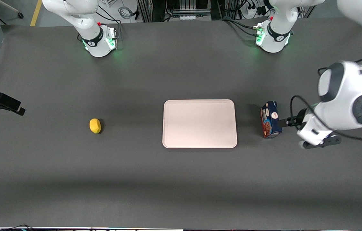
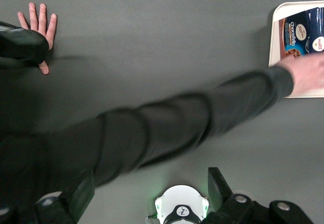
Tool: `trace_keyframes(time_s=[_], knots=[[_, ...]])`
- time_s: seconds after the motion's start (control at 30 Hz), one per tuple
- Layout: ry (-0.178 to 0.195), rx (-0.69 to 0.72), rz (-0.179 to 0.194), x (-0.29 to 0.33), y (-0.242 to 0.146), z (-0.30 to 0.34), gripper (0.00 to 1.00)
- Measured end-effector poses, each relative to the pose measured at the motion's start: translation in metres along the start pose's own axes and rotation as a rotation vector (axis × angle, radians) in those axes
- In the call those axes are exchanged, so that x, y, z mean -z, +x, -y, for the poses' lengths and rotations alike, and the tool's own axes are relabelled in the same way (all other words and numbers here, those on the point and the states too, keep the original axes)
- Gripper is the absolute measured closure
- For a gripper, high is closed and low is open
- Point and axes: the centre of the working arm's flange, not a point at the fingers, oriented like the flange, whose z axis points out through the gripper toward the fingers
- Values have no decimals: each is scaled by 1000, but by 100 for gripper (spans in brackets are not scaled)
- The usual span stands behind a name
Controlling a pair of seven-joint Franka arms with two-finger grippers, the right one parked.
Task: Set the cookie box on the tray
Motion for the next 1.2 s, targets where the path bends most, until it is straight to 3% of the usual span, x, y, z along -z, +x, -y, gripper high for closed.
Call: trace_keyframes(time_s=[0.1,0.13,0.5,0.77,1.0,1.2], knots=[[5,-5,4,-9,-5,1,18],[6,-5,7,-10,-6,1,29],[8,-1,-11,10,-1,1,79],[3,18,6,99,20,-4,80],[-69,49,-16,199,17,-35,80],[-110,55,-24,221,-7,-98,80]])
